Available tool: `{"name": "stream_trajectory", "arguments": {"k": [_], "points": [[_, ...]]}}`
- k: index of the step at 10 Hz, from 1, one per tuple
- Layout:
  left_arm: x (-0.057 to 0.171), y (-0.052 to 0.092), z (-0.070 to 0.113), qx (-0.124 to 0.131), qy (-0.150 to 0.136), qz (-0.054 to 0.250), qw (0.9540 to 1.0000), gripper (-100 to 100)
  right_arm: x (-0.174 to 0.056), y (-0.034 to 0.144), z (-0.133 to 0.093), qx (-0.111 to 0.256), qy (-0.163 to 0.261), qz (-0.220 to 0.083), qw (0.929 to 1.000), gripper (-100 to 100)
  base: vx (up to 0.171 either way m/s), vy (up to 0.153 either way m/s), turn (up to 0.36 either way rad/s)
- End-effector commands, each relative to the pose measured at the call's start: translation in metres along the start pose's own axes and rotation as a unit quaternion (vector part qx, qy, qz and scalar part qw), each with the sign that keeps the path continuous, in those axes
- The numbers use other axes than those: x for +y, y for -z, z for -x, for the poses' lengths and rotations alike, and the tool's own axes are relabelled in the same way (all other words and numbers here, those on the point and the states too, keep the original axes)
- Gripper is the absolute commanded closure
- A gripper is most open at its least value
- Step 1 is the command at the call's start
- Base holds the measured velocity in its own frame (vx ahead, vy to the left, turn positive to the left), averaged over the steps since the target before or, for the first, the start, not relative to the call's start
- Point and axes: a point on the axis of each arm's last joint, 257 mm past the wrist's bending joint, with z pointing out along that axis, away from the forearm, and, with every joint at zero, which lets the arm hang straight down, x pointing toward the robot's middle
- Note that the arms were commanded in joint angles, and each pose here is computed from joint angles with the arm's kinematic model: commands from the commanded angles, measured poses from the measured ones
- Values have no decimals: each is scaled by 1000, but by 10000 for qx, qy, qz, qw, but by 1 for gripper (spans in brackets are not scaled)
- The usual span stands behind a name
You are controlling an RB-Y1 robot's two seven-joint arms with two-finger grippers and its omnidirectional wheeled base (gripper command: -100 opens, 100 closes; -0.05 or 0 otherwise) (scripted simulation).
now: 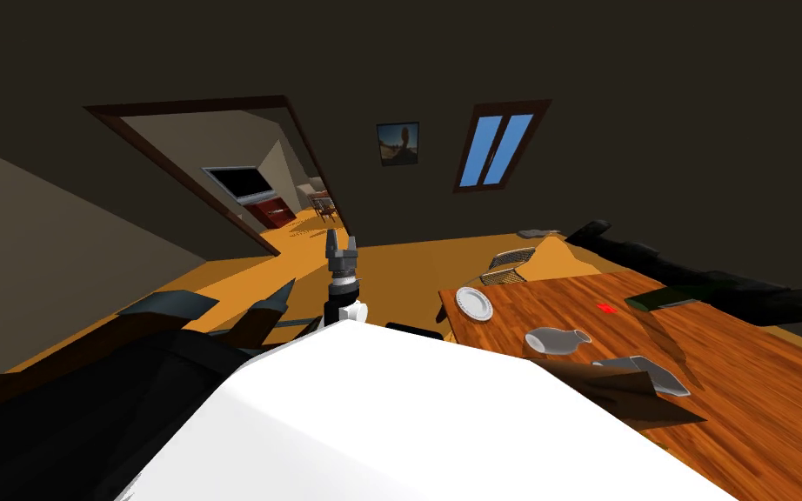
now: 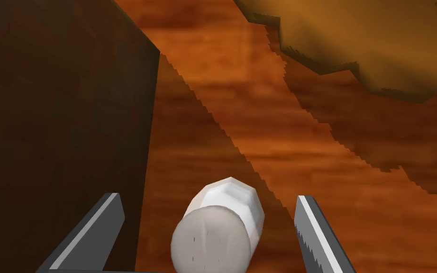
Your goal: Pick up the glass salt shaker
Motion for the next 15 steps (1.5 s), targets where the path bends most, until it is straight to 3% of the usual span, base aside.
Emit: {"name": "stream_trajectory", "arguments": {"k": [1,3,4,8,9,10,13,15], "points": [[0,0,0,0,0,0,10000,0,0,2,11,8,22,8,10000,-100,37,-88,-2],[0,0,0,0,1,0,10000,0,1,3,11,3,37,13,10000,-100,12,-26,-1],[0,0,0,0,1,0,10000,0,1,3,11,4,31,15,10000,100,0,0,0],[0,0,0,0,1,0,10000,0,1,3,11,9,32,16,10000,100,0,0,0],[0,0,0,0,1,0,10000,0,1,3,10,10,33,16,10000,0,0,0,0],[0,0,0,0,1,0,10000,0,1,-1,-5,29,12,-5,10000,100,-20,69,9],[0,0,0,-1,3,0,10000,0,1,-6,-38,69,-4,-33,10000,100,-60,152,-4],[0,0,0,-1,2,0,10000,0,0,-6,-36,75,22,-35,10000,100,-18,70,-6]]}}
